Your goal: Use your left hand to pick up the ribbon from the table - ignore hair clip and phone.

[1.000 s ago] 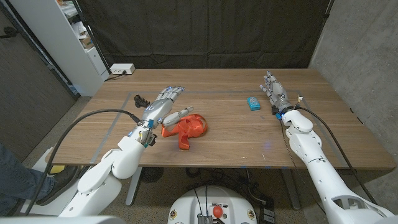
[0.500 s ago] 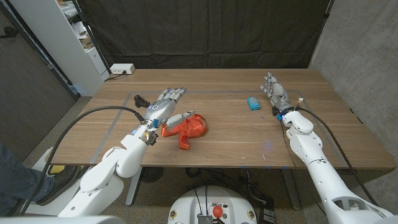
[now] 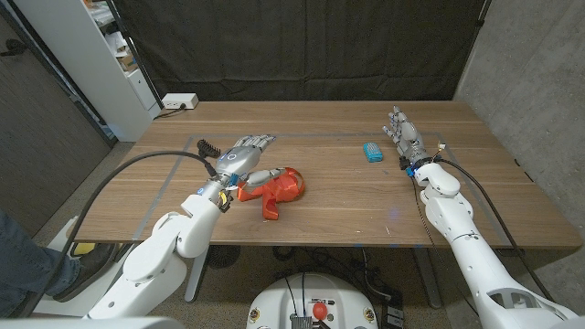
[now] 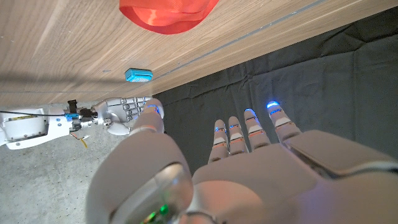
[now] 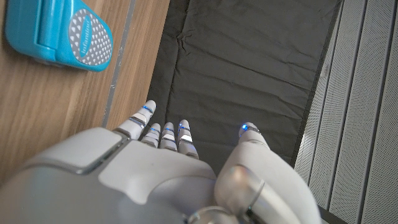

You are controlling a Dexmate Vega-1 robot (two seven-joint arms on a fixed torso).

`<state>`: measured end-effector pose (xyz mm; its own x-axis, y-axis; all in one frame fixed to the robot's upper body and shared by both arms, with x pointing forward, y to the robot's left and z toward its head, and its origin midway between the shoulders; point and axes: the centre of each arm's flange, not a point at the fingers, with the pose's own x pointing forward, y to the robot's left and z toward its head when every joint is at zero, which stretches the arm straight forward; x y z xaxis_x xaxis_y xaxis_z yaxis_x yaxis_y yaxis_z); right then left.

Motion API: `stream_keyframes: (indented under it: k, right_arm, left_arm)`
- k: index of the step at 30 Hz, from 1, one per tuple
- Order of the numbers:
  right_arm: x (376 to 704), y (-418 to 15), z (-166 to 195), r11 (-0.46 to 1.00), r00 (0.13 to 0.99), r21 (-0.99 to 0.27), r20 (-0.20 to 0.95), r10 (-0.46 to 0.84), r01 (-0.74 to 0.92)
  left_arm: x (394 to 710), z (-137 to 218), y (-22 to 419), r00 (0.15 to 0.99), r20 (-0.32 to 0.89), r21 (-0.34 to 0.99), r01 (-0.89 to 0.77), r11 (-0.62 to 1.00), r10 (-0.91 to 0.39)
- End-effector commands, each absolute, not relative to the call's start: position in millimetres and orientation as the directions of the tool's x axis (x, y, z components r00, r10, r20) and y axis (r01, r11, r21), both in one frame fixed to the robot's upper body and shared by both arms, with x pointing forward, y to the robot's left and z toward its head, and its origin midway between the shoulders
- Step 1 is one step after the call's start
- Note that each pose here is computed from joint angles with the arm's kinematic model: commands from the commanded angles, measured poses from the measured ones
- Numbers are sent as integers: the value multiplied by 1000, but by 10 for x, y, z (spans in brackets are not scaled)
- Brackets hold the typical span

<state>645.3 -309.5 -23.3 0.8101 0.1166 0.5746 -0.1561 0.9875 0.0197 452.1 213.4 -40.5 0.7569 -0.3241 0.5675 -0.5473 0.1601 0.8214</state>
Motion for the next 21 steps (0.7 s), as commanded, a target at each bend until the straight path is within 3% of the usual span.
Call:
stream_keyframes:
  k: [1, 21]
  right_arm:
    - [6458, -3108, -225, 988, 810, 22, 576, 111, -151]
    - [6494, -3099, -113, 988, 800, 15, 588, 118, -156]
  left_arm:
    - [4543, -361, 2093, 793, 529, 846, -522, 109, -304]
    - [4585, -329, 1932, 858, 429, 883, -464, -68, -283]
